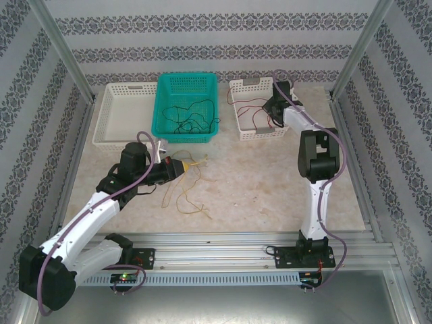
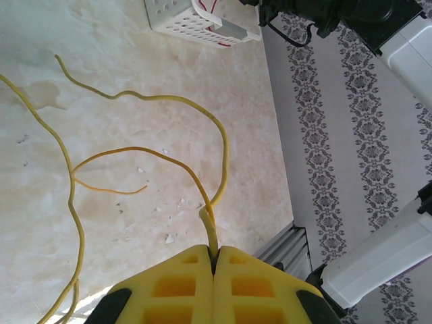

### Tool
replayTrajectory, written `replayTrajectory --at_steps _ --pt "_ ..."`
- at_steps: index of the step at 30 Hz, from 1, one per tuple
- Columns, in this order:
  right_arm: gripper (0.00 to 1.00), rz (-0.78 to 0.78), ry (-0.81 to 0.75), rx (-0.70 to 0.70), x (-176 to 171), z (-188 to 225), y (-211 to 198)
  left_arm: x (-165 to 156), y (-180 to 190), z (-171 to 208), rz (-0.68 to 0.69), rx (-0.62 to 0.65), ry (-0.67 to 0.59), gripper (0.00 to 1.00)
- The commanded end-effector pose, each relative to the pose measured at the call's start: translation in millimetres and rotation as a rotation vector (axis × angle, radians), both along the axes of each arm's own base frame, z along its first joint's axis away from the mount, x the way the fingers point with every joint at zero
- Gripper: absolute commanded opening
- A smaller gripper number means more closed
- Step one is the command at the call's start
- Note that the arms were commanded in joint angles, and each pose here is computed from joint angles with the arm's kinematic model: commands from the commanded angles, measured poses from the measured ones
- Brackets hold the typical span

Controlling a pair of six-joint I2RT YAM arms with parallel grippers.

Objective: Untangle the cables

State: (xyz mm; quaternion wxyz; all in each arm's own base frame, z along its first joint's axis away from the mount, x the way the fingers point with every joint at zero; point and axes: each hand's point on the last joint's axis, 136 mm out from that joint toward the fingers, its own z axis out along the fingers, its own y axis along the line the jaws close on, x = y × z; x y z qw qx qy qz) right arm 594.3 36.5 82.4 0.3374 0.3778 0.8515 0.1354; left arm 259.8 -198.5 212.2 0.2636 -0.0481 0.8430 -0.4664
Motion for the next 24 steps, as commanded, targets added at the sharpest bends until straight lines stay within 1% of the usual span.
replayTrajectory --at_steps 1,2,4,6,8,11,12,16,20,22,24 --pt "0.0 -0.074 -0.039 0.139 4.2 -3.0 -5.5 1.4 -4.2 2.5 -0.011 0.005 -0.032 0.0" --pt "0.0 -0.056 -0.072 0.212 10.6 -0.6 0.8 1.2 -4.2 1.3 -0.012 0.01 -0.031 0.0" --pt "0.0 -0.02 -0.14 0.3 22.1 12.1 12.0 1.2 -3.7 -0.5 -0.011 0.017 -0.027 0.0" --pt "0.0 0.018 -0.193 0.324 29.1 28.9 18.4 1.5 -4.0 -1.7 -0.012 0.018 -0.025 0.0" --pt "0.0 0.016 -0.258 0.34 31.2 43.2 17.2 1.5 -5.1 -0.5 -0.015 0.017 -0.025 0.0" --pt "0.0 -0.021 -0.329 0.433 33.1 51.9 12.1 1.6 -4.8 0.8 -0.013 0.021 -0.03 0.0" --pt "0.0 -0.018 -0.32 0.447 33.4 50.9 13.2 1.4 -5.0 0.3 -0.014 0.023 -0.029 0.0" --pt "0.0 -0.037 -0.281 0.386 24.4 38.2 6.2 1.2 -5.6 0.0 -0.017 0.024 -0.029 0.0" --pt "0.0 -0.109 -0.277 0.418 13.9 17.9 -5.8 0.9 -5.9 -0.3 -0.019 0.026 -0.029 0.0" --pt "0.0 -0.133 -0.297 0.412 10.2 14.2 -11.1 0.3 -6.1 -1.2 -0.02 0.028 -0.027 0.0" --pt "0.0 -0.14 -0.278 0.401 7.0 9.7 -12.6 0.5 -6.0 -2.4 -0.021 0.033 -0.026 0.0"
